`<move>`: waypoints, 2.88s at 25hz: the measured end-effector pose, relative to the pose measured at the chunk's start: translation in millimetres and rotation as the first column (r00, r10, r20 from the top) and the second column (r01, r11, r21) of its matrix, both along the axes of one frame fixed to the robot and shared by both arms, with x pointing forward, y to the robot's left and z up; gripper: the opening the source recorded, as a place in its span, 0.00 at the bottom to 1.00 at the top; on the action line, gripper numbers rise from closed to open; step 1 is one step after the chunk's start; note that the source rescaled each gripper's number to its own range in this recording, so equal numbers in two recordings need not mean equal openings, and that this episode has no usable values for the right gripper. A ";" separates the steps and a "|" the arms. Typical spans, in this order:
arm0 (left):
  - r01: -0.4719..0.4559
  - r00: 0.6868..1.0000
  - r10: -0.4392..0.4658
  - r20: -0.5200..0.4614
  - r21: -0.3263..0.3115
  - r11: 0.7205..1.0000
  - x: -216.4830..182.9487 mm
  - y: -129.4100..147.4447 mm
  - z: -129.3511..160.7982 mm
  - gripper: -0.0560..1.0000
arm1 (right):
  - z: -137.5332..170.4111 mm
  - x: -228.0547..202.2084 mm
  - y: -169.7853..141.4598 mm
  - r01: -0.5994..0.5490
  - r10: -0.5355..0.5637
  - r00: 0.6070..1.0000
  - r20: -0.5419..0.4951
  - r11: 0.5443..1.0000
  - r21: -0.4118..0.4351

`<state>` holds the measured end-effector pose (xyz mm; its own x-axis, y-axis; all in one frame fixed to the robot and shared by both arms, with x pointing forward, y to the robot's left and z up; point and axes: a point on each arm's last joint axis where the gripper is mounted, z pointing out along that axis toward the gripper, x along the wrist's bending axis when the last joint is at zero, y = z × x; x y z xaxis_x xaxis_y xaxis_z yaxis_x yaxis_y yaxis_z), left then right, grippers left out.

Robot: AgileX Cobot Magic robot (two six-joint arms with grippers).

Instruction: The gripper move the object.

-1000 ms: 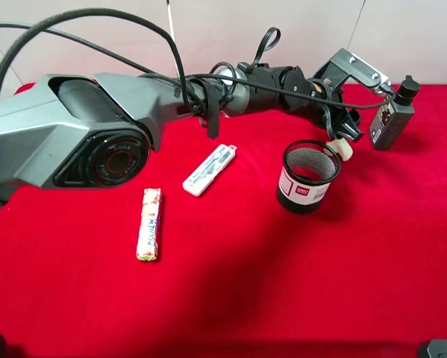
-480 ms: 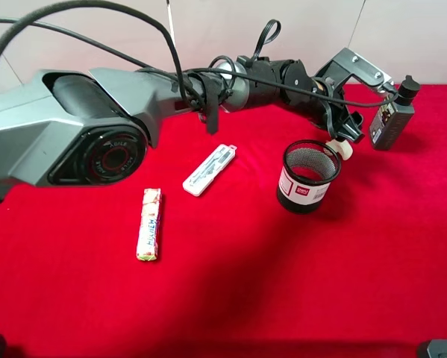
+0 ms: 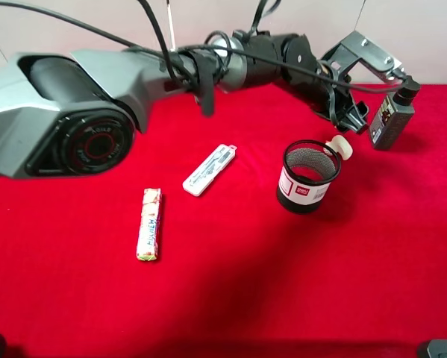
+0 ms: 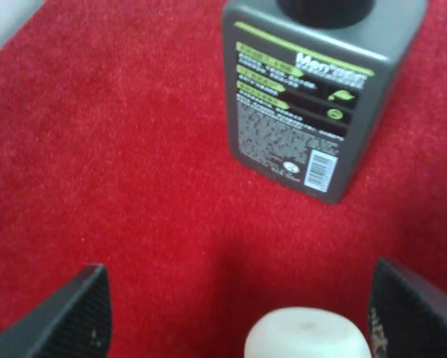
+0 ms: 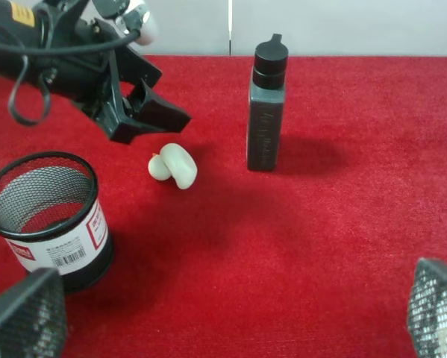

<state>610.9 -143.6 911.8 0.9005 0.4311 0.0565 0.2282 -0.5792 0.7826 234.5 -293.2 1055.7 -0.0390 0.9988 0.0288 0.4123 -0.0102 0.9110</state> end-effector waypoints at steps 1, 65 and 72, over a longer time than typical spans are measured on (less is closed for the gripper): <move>0.006 1.000 -0.006 -0.007 0.006 1.000 -0.2 1.5 4.1 0.47 | 0.0 0.0 0.0 0.000 0.000 1.000 0.000 1.000 0.000; -0.224 0.953 0.288 -0.089 0.430 0.875 -105.8 173.6 245.1 0.71 | 0.1 0.0 0.3 -0.002 0.002 1.000 0.001 1.000 0.004; -0.274 0.936 0.344 -0.069 0.467 0.840 -140.2 217.9 249.7 0.71 | 0.0 0.0 0.3 -0.002 0.002 1.000 0.000 1.000 0.004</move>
<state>470.7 74.2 1161.5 0.7372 0.6488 0.1886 0.5443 -0.7356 0.4032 234.5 -292.9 1055.7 -0.0415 0.9986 0.0325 0.4124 -0.0125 0.9109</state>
